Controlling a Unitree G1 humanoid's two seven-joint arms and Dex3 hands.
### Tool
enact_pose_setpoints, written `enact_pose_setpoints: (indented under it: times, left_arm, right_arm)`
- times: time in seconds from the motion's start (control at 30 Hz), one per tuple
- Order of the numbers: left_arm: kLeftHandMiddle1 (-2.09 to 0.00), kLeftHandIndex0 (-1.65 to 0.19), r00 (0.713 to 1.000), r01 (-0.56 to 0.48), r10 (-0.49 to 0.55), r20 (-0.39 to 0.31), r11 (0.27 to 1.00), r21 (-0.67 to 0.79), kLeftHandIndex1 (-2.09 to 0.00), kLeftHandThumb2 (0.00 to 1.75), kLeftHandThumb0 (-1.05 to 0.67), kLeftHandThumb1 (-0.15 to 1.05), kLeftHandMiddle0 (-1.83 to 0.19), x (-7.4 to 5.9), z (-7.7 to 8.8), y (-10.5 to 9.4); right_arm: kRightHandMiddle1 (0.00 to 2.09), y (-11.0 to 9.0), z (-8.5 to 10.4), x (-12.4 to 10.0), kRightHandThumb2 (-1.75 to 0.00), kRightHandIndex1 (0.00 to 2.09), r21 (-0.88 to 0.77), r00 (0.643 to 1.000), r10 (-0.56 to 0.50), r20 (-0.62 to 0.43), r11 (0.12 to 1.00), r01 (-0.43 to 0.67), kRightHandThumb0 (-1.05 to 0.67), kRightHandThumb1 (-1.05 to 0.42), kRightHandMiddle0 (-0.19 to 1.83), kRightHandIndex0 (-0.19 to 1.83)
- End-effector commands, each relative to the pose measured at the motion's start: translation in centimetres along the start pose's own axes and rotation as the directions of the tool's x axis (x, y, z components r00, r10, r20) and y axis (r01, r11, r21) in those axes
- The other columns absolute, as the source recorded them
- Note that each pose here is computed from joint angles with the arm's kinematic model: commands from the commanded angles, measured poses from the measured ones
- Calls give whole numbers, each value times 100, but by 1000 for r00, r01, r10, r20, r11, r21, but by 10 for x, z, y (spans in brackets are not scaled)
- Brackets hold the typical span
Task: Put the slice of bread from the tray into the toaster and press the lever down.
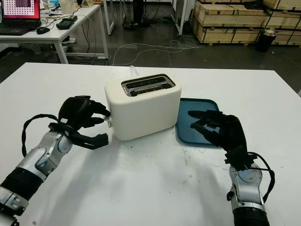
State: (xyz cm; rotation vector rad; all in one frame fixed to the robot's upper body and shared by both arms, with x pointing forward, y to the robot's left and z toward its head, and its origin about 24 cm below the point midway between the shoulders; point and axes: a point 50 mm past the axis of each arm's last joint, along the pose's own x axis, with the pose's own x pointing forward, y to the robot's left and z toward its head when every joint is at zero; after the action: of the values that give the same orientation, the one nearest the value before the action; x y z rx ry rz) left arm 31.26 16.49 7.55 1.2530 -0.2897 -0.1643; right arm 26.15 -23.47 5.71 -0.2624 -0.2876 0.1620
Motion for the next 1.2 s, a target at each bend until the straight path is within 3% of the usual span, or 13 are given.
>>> enact_pose_setpoints:
  times: [0.0, 0.17, 0.23, 0.3, 0.37, 0.43, 0.5, 0.7, 0.97, 1.17]
  left_arm:
    - [-167, -118, 959, 281, -277, 56, 957, -72, -1, 1, -24, 89, -63, -21, 17, -48]
    - [-173, -121, 983, 153, -149, 108, 988, -24, -2, 0, -23, 86, -66, -13, 19, -16]
    - [-174, -124, 984, 129, -125, 129, 991, -21, -3, 0, -20, 84, -69, -11, 23, -12]
    - [-171, -122, 955, 294, -293, 50, 956, -13, -2, 1, -23, 85, -65, -9, 22, -34]
    - [-149, -122, 911, 411, -411, -8, 911, -12, -2, 1, -23, 81, -70, -13, 20, -60]
    - [-137, -123, 894, 447, -448, -19, 894, -23, -2, 0, -22, 77, -77, -18, 21, -74]
    - [-129, -123, 888, 459, -460, -17, 888, -34, -1, 1, -24, 79, -76, -19, 23, -74]
    - [-137, -121, 888, 459, -459, -9, 888, -35, -1, 1, -23, 82, -71, -15, 26, -66]
    - [-173, -123, 918, 394, -394, 38, 919, -11, -1, 0, -21, 79, -66, -17, 26, -55]
    - [-166, -123, 922, 384, -385, 30, 923, 29, -1, 1, -24, 81, -63, -10, 28, -42]
  right_arm:
    - [0, -2, 4, 4, 0, 88, 2, 1000, -6, 17, 1000, 6, -46, -91, 107, 87]
    - [0, -1, 2, 3, 0, 89, 10, 1000, -5, 10, 1000, 5, -46, -91, 107, 87]
    - [0, 0, 2, 3, 0, 89, 17, 1000, -3, 13, 1000, 2, -46, -91, 107, 87]
    - [0, 1, 2, 3, 0, 90, 10, 1000, -3, 13, 1000, 3, -47, -92, 107, 86]
    - [0, 0, 2, 2, 0, 89, -4, 1000, -5, 9, 1000, 5, -47, -92, 107, 85]
    - [0, -2, 2, 2, -1, 89, -12, 1000, -6, 9, 1000, 6, -48, -92, 107, 86]
    - [0, -3, 2, 2, -1, 89, -4, 1000, -6, 8, 1000, 6, -47, -92, 107, 86]
    - [0, 1, 1, 2, 0, 88, 1, 1000, -1, -1, 1000, 1, -47, -92, 107, 85]
    - [0, 1, 1, 2, 0, 88, 5, 1000, -4, 5, 1000, 4, -47, -92, 107, 86]
    - [0, 1, 1, 2, 0, 89, 11, 1000, -3, 3, 1000, 3, -46, -91, 107, 87]
